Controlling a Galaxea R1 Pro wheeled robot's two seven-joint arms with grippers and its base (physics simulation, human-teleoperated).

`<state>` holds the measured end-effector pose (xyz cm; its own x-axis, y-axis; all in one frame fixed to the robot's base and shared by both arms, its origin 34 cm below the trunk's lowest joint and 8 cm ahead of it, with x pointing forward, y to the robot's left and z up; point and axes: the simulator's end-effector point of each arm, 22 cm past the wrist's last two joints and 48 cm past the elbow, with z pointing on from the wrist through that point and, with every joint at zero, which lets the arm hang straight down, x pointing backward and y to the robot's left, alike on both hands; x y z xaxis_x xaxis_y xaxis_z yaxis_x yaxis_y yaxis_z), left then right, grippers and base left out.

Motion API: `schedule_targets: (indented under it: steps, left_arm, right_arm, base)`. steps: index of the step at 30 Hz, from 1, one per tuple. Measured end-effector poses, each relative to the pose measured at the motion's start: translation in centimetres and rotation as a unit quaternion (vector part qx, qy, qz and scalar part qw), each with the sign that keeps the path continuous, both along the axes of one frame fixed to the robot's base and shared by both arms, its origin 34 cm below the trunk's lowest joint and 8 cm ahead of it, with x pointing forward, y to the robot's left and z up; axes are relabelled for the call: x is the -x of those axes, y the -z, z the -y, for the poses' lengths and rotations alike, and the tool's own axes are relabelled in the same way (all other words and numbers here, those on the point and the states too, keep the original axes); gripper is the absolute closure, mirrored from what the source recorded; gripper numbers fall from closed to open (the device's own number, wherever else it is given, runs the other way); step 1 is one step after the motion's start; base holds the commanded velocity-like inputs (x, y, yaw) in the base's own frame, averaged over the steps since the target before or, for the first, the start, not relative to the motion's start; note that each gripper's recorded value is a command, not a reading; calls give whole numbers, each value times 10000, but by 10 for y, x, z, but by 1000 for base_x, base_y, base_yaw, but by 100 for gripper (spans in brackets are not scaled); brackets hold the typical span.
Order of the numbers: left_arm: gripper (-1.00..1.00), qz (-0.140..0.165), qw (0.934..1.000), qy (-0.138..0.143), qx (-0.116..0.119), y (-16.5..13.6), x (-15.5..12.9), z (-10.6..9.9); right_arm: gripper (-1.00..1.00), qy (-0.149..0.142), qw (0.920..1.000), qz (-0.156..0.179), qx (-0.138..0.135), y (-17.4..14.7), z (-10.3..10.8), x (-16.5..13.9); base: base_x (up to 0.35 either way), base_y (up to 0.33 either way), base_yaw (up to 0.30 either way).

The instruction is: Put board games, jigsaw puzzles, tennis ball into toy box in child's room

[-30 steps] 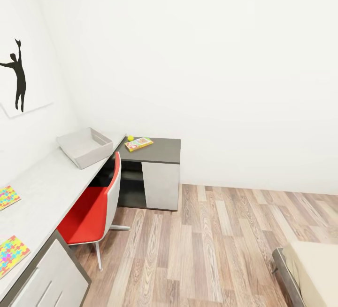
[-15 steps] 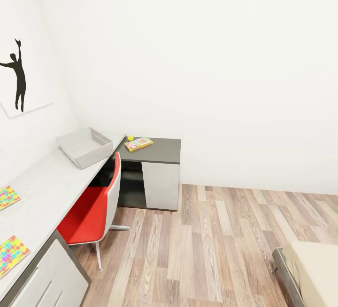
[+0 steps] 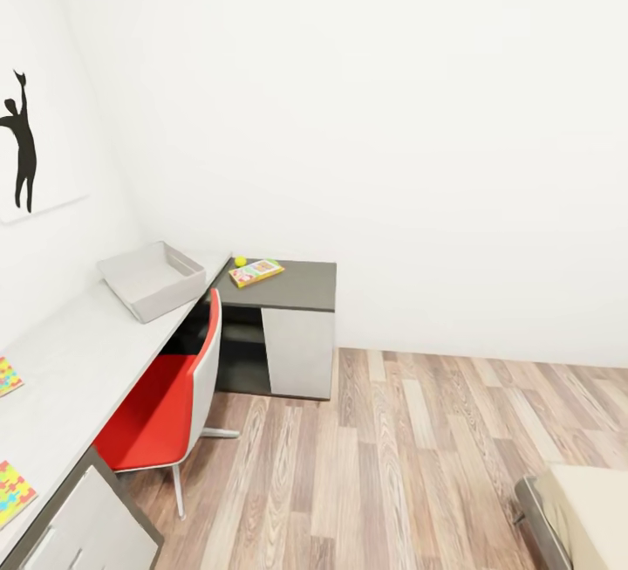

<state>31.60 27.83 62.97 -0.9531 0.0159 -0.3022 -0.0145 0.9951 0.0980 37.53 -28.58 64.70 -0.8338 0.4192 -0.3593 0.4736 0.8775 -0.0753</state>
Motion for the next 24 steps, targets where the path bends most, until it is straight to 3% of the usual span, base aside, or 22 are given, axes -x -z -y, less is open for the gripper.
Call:
schedule_targets:
  steps: [11, 15, 18, 22, 24]
  left_arm:
    - [-100, 46, 10000, -27, 4, -1, -4, -1]
    - [-100, 200, 9998, -28, 30, -6, -22, -1]
    - [-100, 316, 9994, 4, 145, -11, -43, 3]
    - [-100, 31, 9987, 94, 500, -19, -64, 17]
    - [-100, -39, 9961, 193, 860, -34, -91, 33]
  right_arm:
    - [-100, -3, 10000, 18, 29, 0, 4, -1]
    - [-100, -10, 10000, 71, 53, -2, 9, -6]
    - [-100, -15, 10000, 48, 51, -2, 11, -5]
    - [-100, -32, 10000, -61, -45, -2, 8, -9]
    - [-100, -59, 9998, -119, -156, -6, 6, -20]
  base:
    - [61, 0, 0]
    - [3, 0, 0]
    - [1, 0, 0]
    - [0, 0, 0]
    - [0, 0, 0]
